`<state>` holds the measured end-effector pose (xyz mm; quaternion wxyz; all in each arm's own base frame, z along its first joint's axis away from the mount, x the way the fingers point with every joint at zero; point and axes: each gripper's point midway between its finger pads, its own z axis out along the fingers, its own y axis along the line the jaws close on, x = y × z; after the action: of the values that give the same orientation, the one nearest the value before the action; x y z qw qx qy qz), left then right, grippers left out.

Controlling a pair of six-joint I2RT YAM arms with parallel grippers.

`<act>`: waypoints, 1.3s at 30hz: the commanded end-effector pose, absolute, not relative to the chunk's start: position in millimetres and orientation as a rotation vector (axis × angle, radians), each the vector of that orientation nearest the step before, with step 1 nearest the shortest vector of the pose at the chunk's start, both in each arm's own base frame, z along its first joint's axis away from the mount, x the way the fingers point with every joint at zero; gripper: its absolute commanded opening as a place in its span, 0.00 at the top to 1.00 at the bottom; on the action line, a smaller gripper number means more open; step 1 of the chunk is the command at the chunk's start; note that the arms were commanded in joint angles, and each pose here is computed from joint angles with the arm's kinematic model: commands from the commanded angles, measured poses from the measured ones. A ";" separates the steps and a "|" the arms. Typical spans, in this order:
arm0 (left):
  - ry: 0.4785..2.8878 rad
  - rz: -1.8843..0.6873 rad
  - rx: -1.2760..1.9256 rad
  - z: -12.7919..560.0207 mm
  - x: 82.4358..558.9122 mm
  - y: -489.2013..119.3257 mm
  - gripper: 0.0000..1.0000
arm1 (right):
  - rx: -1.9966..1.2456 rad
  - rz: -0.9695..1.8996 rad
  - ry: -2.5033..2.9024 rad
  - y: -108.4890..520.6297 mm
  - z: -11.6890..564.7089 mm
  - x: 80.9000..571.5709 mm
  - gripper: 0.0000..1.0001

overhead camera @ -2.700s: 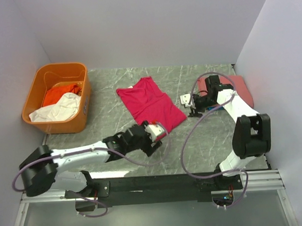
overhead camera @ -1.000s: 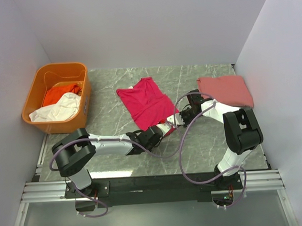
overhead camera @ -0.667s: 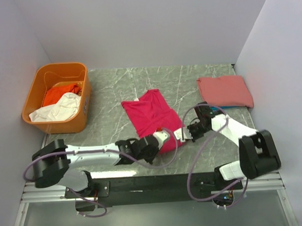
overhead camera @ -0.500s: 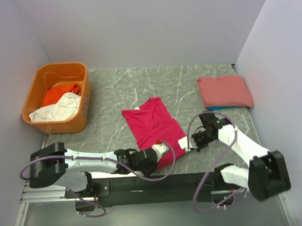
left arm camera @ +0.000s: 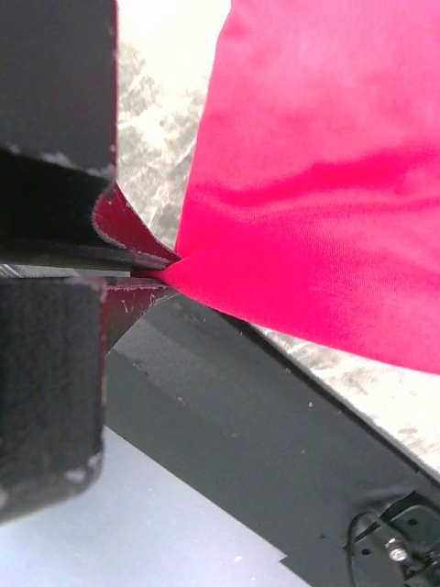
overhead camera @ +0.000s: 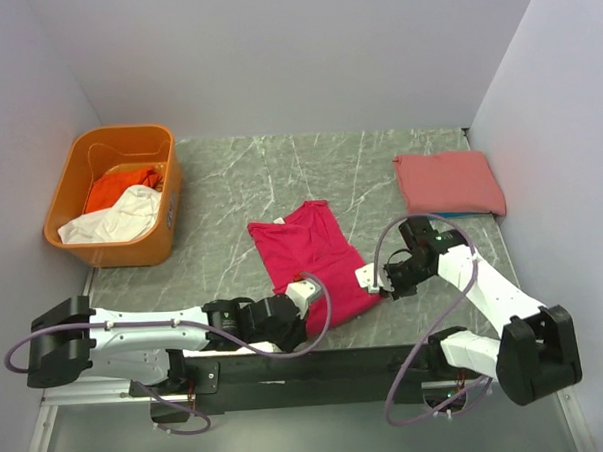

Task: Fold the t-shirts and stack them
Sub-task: Fold the tshirt

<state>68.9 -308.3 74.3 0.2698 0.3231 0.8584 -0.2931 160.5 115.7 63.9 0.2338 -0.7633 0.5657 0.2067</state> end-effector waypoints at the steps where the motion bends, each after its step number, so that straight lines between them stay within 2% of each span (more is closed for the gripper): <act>1: 2.300 -0.796 0.804 80.7 77.8 -302.8 1.00 | -2.055 0.587 1.565 124.4 74.8 175.5 1.00; 16: 2.219 -0.835 0.637 109.6 121.1 -289.7 1.00 | -1.945 0.614 1.596 149.3 105.7 211.8 1.00; 29: 2.157 -0.572 0.206 135.8 253.9 -236.2 1.00 | -1.652 0.430 1.732 204.3 134.6 346.6 1.00; 39: 2.107 -0.473 0.077 127.1 346.0 -188.6 1.00 | -1.466 0.357 1.824 242.5 133.5 435.5 1.00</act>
<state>314.8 -184.7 102.9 0.4300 0.0154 0.8849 -0.1784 402.9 229.2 121.0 0.3434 -0.6052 0.6996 0.1621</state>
